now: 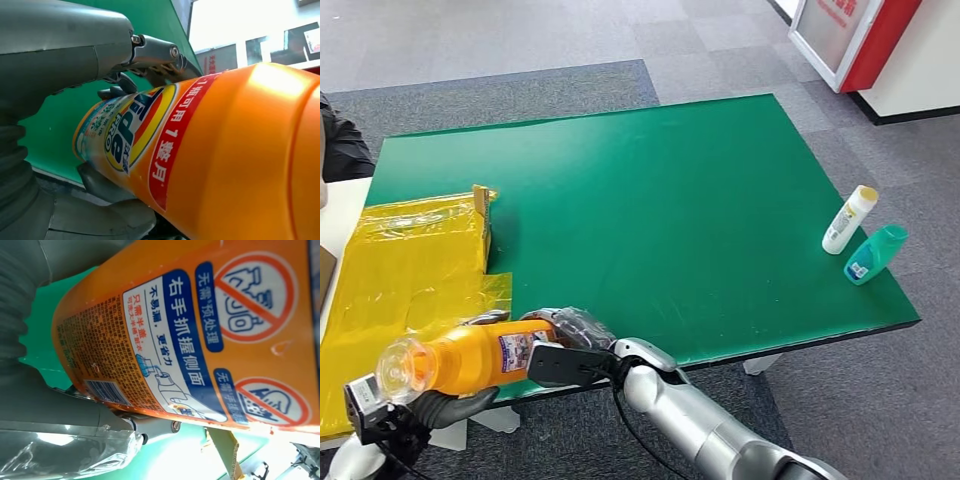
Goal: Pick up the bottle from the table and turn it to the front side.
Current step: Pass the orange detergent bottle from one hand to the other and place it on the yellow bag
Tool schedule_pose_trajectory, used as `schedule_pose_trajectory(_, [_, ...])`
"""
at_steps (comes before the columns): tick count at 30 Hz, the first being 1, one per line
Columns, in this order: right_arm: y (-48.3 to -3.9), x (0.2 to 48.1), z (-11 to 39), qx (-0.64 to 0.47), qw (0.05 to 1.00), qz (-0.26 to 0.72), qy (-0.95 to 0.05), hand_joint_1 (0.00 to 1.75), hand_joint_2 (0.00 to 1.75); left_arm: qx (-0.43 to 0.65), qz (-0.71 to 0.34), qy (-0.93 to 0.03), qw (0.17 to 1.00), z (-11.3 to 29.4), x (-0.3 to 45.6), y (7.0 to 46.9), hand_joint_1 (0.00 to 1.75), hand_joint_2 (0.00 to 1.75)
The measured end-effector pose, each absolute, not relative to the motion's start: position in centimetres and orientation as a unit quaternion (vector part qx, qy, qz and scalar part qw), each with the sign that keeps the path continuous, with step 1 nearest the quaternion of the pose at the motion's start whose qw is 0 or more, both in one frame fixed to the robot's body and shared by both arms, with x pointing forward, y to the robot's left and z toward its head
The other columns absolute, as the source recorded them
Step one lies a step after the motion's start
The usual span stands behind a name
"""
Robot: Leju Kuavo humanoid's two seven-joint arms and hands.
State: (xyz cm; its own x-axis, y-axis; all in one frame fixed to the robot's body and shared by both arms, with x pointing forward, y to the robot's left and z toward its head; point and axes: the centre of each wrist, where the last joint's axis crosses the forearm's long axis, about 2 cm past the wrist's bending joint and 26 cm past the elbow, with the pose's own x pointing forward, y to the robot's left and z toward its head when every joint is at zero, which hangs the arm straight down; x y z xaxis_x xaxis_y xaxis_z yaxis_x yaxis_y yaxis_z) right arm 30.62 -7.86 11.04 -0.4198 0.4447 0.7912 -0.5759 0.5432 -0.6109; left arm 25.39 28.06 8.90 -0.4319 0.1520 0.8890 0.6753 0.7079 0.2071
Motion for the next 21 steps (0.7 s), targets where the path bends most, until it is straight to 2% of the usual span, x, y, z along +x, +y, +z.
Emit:
schedule_pose_trajectory(2, [-7.94,30.63,11.0,0.046,0.537,0.475,-0.695,1.75,1.75,-0.24,-0.29,-0.803,0.462,9.06,25.41,28.05,0.12,1.75])
schedule_pose_trajectory(3, [-8.01,30.64,10.97,0.045,0.538,0.475,-0.695,1.75,1.75,-0.231,-0.293,-0.806,0.46,9.12,25.41,27.98,0.0,1.75])
schedule_pose_trajectory(19, [-8.17,30.61,10.81,0.044,0.538,0.477,-0.694,1.75,1.75,-0.205,-0.303,-0.816,0.448,9.48,25.46,27.33,0.03,1.75])
schedule_pose_trajectory(20, [-8.19,30.62,10.78,0.043,0.538,0.478,-0.693,1.75,1.75,-0.204,-0.303,-0.817,0.447,9.5,25.46,27.3,0.37,1.75])
schedule_pose_trajectory(21, [-8.21,30.62,10.76,0.043,0.538,0.478,-0.693,1.75,1.75,-0.204,-0.303,-0.817,0.446,9.55,25.47,27.26,0.8,1.75])
